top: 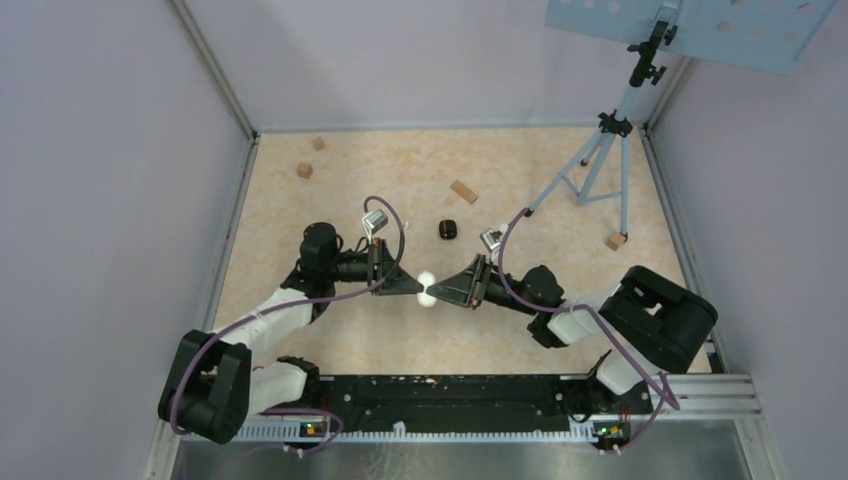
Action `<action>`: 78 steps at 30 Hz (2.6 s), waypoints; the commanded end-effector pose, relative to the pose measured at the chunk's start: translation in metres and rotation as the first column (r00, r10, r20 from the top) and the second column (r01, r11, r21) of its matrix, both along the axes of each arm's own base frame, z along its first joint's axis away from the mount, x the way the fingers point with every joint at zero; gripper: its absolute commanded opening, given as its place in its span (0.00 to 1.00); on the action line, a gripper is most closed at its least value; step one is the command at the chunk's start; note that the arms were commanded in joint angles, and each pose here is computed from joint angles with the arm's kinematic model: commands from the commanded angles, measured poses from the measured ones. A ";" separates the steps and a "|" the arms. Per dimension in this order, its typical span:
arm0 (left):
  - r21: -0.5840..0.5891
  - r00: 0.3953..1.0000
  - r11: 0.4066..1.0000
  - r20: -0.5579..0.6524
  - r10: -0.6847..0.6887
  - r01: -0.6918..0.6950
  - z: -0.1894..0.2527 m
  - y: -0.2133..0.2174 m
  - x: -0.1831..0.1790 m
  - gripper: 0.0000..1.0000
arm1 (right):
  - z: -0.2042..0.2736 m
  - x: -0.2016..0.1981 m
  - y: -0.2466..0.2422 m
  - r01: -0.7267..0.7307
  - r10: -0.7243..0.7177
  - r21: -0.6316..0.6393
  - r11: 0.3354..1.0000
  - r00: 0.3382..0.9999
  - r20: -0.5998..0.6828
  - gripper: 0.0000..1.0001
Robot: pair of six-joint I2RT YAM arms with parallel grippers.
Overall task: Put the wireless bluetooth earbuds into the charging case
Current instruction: Open the charging case at the center of the board, then pass from the left arm to the right
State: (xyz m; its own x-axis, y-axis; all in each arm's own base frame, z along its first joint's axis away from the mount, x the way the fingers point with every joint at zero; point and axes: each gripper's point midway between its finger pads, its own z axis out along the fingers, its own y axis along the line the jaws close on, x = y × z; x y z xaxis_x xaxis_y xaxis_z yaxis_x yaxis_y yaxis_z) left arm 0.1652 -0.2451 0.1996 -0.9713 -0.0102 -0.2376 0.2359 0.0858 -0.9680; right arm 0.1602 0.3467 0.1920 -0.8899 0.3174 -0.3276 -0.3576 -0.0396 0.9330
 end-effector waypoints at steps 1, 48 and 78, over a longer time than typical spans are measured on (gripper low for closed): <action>-0.024 0.995 1.000 0.095 -0.001 0.003 0.022 -0.001 0.001 0.00 | 0.013 0.005 -0.002 0.031 -0.032 0.047 0.998 0.999 0.032 0.30; -0.073 0.996 0.996 0.082 -0.039 0.045 0.085 0.011 0.020 0.00 | 0.089 -0.011 -0.013 -0.106 0.044 0.277 0.955 0.974 0.222 0.73; -0.067 0.997 0.997 0.074 -0.017 0.022 0.081 0.013 0.017 0.00 | 0.117 0.017 -0.019 -0.063 -0.021 0.334 0.940 0.970 0.243 0.34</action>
State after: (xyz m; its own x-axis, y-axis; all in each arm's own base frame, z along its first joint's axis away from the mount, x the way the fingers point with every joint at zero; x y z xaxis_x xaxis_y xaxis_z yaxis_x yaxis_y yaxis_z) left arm 0.1857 -0.2342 0.2731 -0.9691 -0.0067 -0.2466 0.2464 0.0274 -0.9688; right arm 0.1890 0.3404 0.2587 -0.8712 0.3736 -0.3186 -0.4149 -0.2134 0.8845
